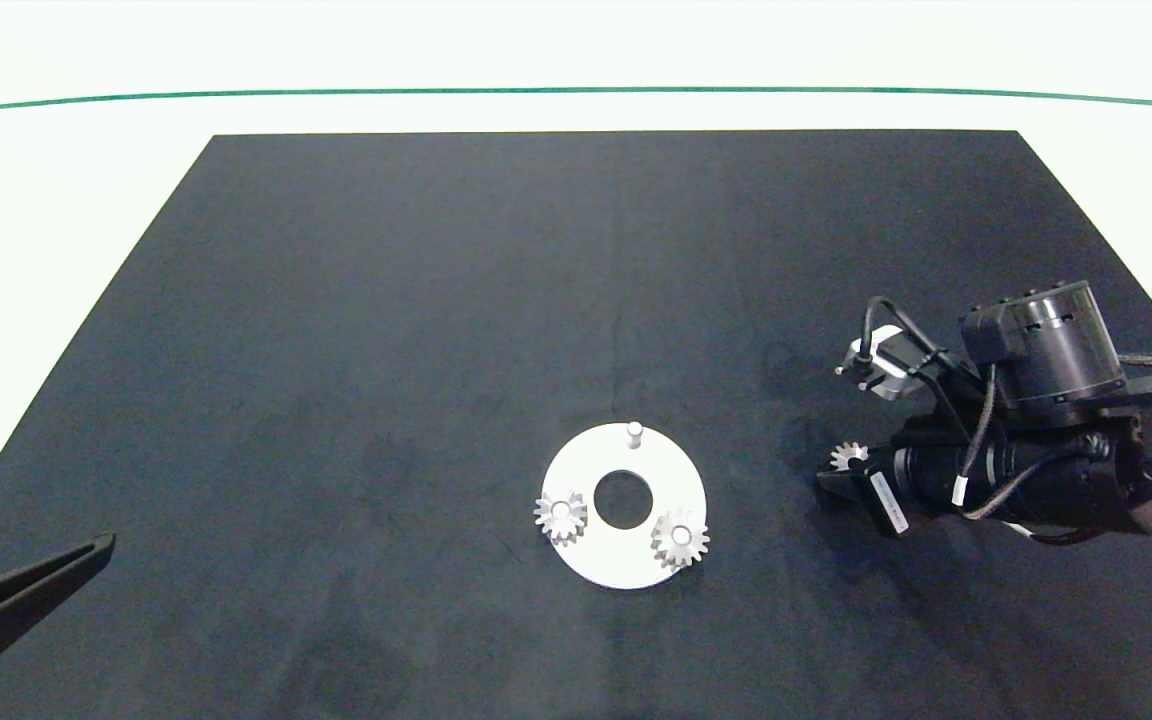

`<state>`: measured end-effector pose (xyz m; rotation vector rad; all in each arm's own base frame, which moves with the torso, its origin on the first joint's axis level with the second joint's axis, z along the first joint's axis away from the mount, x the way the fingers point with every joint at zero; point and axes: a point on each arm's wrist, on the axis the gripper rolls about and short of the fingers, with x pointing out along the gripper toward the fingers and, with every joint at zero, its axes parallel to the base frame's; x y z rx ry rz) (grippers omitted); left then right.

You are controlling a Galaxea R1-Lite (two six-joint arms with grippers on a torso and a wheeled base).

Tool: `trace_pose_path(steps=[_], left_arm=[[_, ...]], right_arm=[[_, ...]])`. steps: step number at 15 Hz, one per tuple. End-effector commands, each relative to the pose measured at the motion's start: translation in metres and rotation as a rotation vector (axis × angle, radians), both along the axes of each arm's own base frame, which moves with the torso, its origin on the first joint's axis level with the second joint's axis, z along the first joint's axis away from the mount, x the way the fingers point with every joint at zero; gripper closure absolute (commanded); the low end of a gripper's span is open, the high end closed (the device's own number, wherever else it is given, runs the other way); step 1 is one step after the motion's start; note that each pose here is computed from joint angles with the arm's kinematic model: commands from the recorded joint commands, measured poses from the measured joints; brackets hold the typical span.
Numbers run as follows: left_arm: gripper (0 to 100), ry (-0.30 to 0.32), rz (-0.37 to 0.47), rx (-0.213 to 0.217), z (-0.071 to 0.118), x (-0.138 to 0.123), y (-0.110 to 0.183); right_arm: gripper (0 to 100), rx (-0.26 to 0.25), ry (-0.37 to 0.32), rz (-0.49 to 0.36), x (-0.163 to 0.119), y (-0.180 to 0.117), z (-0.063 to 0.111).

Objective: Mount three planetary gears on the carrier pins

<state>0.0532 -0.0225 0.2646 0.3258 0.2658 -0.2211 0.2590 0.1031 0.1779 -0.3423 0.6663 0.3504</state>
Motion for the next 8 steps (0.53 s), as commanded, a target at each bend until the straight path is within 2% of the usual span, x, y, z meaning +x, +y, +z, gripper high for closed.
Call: trace_pose_path(steps=[1,8], left_arm=[[0,-0.002,0.001,0.000,0.0007,-0.0004,0.0002],[0,-0.002,0.003,0.000,0.0007,-0.0004,0.0003]], right_arm=[[66,-0.003,0.002,0.001,0.0004,0.0004,-0.0009],[81,-0.010,0.003,0.001,0.0003,-0.0002,-0.0014]])
